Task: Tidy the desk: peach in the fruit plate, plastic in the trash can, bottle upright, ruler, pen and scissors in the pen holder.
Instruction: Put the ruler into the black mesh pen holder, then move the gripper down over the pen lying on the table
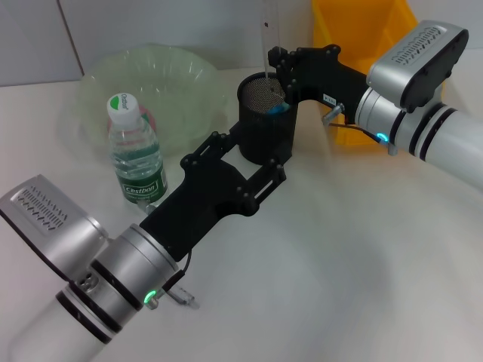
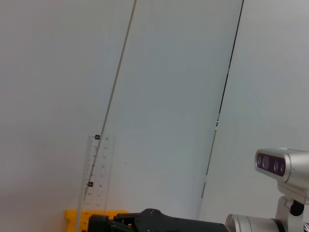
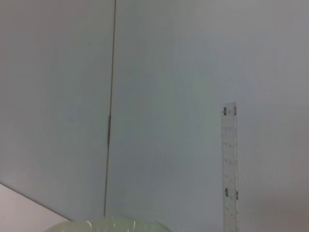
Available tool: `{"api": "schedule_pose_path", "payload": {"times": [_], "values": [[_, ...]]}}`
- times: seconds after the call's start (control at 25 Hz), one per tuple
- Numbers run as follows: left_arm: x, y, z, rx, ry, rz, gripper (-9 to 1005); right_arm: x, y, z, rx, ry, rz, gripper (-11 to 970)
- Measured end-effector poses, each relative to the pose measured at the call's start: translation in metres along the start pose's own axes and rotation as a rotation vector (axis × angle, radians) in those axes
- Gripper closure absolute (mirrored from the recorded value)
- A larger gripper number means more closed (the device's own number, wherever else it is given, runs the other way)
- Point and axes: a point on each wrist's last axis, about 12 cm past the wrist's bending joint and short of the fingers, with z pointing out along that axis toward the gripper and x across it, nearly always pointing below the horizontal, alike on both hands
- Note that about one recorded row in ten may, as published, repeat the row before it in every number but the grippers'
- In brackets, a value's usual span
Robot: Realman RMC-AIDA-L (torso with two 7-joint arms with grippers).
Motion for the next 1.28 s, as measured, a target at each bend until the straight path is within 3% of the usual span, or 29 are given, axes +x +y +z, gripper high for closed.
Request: {"api": "schedule_pose_path", "payload": {"times": [0.6,0.8,1.0,1.28], "values": [[-0.0012,0.0005,0.0018,0.000,-0.005,0.001,285,0.0014,-0.0013,0.0010,0.007,0.021,-0.006,951],[-0.0012,0.0006,0.0017,-0.002,-0.006,0.000,284,0.0013,-0.0013,0.0012,0.007,0.021,-0.004,891],[-0.0009,0.0006,0.0011,-0.004,-0.005,-0.001,283,0.0015,-0.0007,-0.0001,0.002,0.014,0.002,736],[-0.0003,0.0020,-0.0007,-0.008,-0.001,0.001,281,0.0028,-0.0020,-0.0085,-0.005,-0.017,0.082,695]]}}
